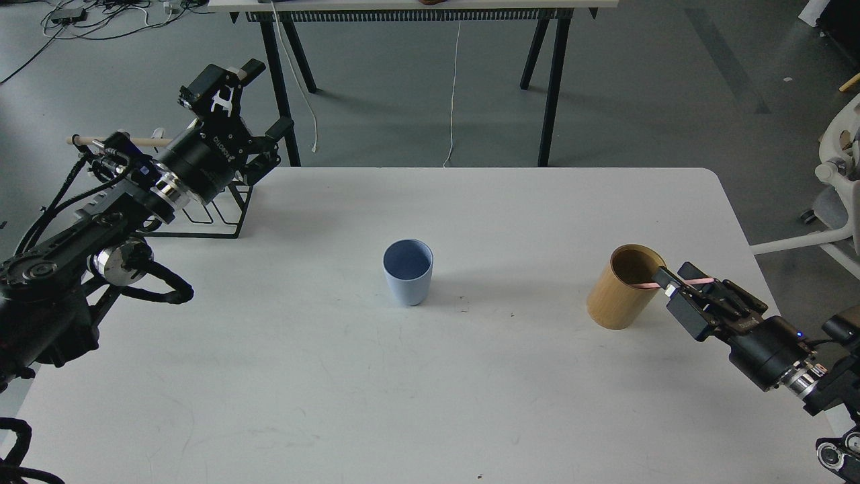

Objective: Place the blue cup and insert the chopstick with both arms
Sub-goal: 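Reach the right gripper to the pink stick in the tan tube and grasp, then pull the pink stick up out of the tan tube with the right gripper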

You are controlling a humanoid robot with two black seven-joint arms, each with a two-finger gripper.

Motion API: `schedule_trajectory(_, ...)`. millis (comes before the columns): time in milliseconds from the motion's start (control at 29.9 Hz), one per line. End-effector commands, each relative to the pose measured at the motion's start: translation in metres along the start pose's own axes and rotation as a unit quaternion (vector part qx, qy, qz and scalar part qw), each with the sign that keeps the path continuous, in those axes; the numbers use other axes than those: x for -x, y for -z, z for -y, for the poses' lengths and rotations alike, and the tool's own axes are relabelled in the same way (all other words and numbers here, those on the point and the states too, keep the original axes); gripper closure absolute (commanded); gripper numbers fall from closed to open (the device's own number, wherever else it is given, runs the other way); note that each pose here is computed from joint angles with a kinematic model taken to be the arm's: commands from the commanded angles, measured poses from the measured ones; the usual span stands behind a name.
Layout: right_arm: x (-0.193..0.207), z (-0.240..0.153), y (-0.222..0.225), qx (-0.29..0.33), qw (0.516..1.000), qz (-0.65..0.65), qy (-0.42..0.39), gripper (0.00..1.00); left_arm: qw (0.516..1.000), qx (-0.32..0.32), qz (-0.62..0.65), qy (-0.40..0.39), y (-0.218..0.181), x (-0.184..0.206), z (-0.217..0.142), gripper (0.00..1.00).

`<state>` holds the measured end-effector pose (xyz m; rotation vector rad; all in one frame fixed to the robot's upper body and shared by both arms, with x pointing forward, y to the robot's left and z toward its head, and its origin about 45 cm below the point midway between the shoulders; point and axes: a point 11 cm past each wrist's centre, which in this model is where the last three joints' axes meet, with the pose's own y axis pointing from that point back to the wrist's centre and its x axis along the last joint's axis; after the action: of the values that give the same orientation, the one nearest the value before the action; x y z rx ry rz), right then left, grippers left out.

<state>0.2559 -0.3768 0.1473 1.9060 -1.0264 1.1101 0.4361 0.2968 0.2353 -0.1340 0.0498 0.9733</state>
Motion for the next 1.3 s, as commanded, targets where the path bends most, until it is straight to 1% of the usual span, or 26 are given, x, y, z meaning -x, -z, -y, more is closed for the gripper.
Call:
schedule_trajectory(0, 0.001, -0.003, -0.009, 0.013, 1.0, -0.006, 0.003, 0.53, 1.0, -0.001, -0.001, 0.0, 0.001, 0.0, -0.001, 0.01)
schedule_trajectory(100, 0.0, -0.003, -0.009, 0.013, 1.0, -0.006, 0.003, 0.63, 1.0, -0.003, -0.002, -0.002, 0.003, -0.001, -0.003, 0.01)
schedule_trajectory(234, 0.001, -0.003, -0.01, 0.014, 1.0, -0.007, 0.003, 0.7, 1.0, -0.004, -0.004, -0.003, 0.005, -0.001, -0.004, 0.01)
schedule_trajectory(368, -0.001, -0.001, -0.009, 0.012, 1.0, -0.008, 0.001, 0.8, 1.0, -0.006, -0.006, -0.005, 0.008, -0.001, -0.006, 0.01)
schedule_trajectory(434, -0.003, -0.001, -0.01, 0.012, 1.0, -0.009, -0.001, 0.83, 1.0, -0.006, -0.006, -0.005, 0.008, -0.001, -0.006, 0.01)
schedule_trajectory(535, -0.003, -0.001, -0.011, 0.014, 1.0, -0.01, -0.001, 0.93, 1.0, -0.007, -0.007, -0.006, 0.008, -0.001, -0.006, 0.01)
schedule_trajectory(635, -0.01, 0.0, -0.014, 0.017, 1.0, -0.014, -0.009, 0.99, 1.0, -0.007, -0.007, -0.006, 0.008, -0.001, -0.006, 0.01)
schedule_trajectory(802, -0.02, 0.001, -0.017, 0.02, 0.999, -0.021, -0.021, 1.0, 1.0, -0.007, -0.008, -0.005, 0.009, 0.0, -0.006, 0.01)
schedule_trajectory(936, -0.04, 0.001, -0.021, 0.024, 0.998, -0.031, -0.041, 1.0, 1.0, -0.007, -0.008, -0.005, 0.009, 0.0, -0.006, 0.01)
schedule_trajectory(1103, -0.08, 0.0, -0.011, 0.005, 0.996, -0.052, -0.069, 1.0, 1.0, -0.007, -0.008, -0.006, 0.009, 0.0, -0.006, 0.01)
schedule_trajectory(1270, -0.122, -0.004, 0.019, -0.032, 0.994, -0.045, -0.091, 1.0, 1.0, -0.007, -0.009, -0.007, 0.01, -0.001, -0.006, 0.01)
